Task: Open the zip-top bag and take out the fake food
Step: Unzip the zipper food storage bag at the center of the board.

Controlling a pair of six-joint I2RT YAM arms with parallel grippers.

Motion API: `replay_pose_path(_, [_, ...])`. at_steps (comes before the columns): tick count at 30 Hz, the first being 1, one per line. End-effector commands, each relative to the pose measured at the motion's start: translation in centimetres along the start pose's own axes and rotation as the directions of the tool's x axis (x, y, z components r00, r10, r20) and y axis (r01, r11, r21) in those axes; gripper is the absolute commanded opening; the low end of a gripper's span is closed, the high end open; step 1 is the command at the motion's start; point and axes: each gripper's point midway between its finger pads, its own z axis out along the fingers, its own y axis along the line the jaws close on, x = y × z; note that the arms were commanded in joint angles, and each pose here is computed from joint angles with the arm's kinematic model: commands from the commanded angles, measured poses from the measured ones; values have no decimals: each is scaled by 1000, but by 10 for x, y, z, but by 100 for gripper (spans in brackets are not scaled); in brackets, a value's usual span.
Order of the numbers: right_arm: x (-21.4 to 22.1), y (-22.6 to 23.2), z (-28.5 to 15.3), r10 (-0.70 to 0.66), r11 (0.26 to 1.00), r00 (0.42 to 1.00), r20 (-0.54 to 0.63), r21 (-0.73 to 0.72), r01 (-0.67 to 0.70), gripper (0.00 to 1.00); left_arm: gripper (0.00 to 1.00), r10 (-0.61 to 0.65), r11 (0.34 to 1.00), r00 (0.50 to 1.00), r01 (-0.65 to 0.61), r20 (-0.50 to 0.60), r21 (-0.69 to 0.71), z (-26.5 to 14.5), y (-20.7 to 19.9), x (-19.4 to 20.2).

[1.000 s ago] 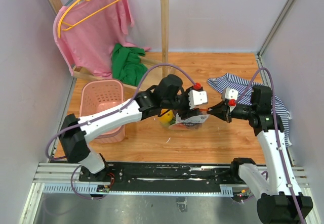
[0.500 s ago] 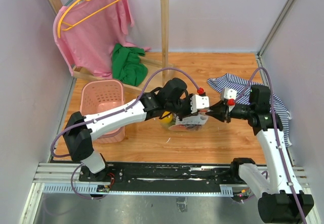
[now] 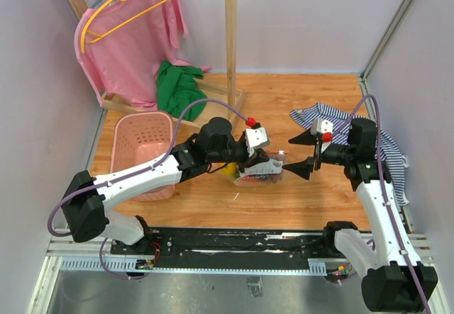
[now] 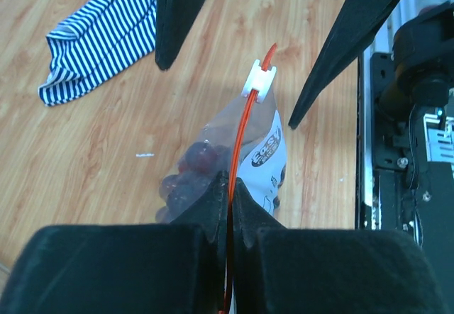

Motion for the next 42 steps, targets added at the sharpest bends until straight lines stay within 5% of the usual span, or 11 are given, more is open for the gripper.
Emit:
replay_pose_path(1, [-13,7,11,86,993,992,97,-87,-78,87,0,18,1000,979,-18,204,1,-8,-2,-57])
replay_pose_path(10, [-17,22,24,88,984,990,114,-163,-69,75,0,-11,1000,974,8,226,17,-4,-4,-59])
replay_pose_path(27, [-16,27,23,67,983,993,101,-177,-48,7,3,-43,999,968,41,249,12,-6,-5,-59])
replay_pose_path(33, [-13,24,24,76,985,993,86,-161,-61,1,36,-150,989,949,148,276,29,-13,-6,-67])
replay_pose_path(42, [-11,22,24,77,987,994,75,-150,-65,1,74,-304,945,896,328,324,-20,-39,0,-71])
